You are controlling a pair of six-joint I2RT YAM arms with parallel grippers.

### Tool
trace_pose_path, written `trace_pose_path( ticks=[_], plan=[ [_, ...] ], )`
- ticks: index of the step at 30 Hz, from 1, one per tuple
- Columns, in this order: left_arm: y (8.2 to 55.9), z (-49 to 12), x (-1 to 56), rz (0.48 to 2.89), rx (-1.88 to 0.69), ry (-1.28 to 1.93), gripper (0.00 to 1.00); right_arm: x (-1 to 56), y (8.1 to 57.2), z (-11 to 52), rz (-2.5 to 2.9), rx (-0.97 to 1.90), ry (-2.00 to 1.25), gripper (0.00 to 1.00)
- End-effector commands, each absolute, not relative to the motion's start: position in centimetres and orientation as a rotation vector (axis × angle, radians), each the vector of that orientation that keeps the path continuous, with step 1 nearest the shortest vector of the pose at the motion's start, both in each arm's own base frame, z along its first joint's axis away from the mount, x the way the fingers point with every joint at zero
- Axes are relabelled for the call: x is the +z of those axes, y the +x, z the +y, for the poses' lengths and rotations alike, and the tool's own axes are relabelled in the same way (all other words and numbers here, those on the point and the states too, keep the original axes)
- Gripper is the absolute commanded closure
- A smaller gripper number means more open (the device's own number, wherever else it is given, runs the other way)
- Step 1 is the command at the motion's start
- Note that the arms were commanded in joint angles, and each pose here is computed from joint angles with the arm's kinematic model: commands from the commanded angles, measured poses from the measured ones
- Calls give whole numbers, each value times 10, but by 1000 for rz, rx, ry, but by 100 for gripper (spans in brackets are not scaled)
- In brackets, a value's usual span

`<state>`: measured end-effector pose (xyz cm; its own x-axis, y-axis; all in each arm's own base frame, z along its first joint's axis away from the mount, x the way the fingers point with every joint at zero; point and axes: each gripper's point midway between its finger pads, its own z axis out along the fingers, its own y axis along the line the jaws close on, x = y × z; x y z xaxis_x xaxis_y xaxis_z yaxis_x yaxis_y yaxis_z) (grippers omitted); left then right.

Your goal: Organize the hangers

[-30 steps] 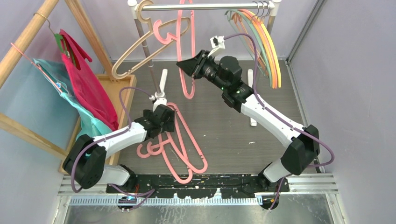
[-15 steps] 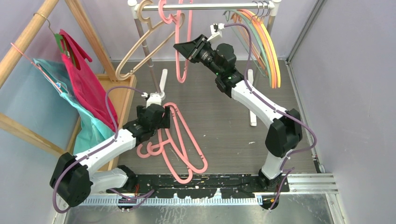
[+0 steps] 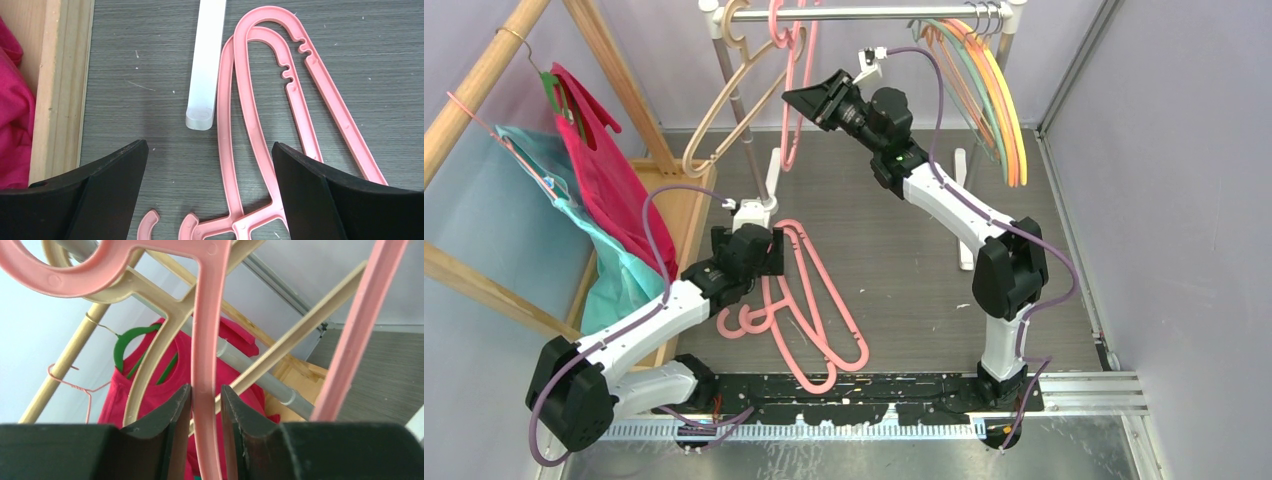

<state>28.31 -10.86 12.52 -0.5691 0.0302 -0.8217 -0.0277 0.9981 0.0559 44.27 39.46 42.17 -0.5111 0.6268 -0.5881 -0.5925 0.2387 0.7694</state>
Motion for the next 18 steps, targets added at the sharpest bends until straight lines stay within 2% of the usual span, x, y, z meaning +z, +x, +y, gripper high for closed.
trace_pose_path(
  ticks=[1,9,13,16,18],
  plan=[
    [287,-105,142,2129,81,-42,2,418,437,395,1509,1494,-26,62],
    [286,-107,141,2128,64,-55,2,432,429,393,1475,1500,-64,60],
    [285,-105,142,2126,70,-57,2,433,419,390,1463,1507,-85,54],
    [285,-103,143,2120,79,-55,2,443,400,374,1409,1455,-97,33],
    [285,-103,143,2121,76,-51,2,446,384,364,1393,1374,-121,25]
  ],
)
